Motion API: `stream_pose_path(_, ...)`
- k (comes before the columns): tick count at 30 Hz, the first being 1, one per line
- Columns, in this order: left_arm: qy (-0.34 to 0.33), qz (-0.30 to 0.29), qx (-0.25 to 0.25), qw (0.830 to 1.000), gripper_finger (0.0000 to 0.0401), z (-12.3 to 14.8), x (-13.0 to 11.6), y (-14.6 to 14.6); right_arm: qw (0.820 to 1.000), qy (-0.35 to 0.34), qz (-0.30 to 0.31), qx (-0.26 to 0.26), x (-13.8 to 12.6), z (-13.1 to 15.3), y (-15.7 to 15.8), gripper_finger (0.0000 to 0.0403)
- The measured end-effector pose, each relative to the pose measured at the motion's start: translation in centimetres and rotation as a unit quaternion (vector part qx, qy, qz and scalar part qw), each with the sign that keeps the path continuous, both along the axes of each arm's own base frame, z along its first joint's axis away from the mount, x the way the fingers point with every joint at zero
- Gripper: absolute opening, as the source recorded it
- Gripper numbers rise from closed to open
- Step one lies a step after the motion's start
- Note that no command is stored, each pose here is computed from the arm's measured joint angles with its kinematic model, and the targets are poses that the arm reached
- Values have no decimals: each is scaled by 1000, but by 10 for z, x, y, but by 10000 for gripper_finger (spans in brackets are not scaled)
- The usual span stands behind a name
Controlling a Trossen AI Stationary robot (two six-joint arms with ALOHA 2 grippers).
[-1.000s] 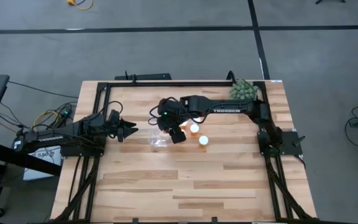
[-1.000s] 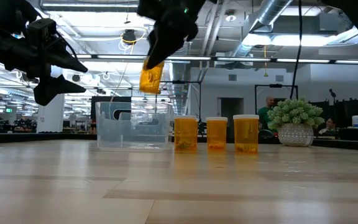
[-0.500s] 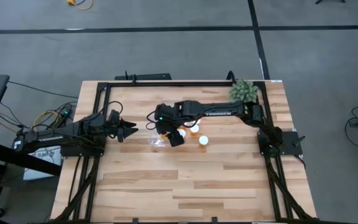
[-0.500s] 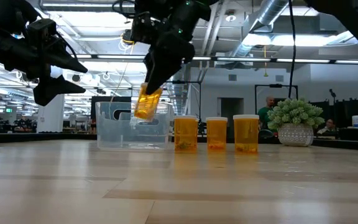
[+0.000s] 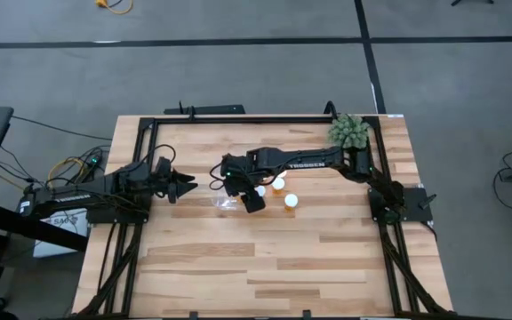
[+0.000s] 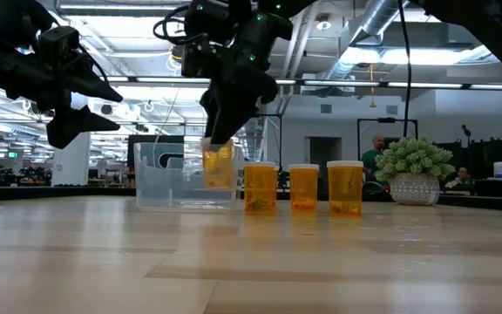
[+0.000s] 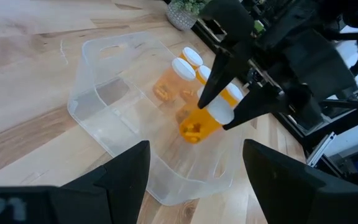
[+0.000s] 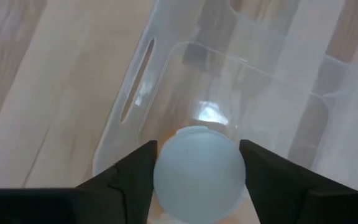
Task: Pick and place pill bottles into a basket
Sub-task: Put the orange pill bottle into the transparent container
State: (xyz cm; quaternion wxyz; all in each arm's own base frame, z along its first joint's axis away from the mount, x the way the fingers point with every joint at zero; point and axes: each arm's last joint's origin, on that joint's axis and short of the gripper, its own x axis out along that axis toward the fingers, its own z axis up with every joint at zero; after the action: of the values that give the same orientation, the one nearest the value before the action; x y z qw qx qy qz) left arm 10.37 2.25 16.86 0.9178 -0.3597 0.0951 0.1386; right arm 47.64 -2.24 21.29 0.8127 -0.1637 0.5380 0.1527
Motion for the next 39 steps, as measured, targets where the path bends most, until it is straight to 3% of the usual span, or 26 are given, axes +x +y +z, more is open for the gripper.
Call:
stream_pose_path(4,0,0,0,1000,247,0,0,0,1000,8,1,0,-1,-1,0,199)
stream_pose_path(12,0,0,0,1000,247,0,0,0,1000,10,8,5,-2,-1,1,236)
stream_pose_path(39,1,0,0,1000,247,0,0,0,1000,12,8,5,-3,6,1,240)
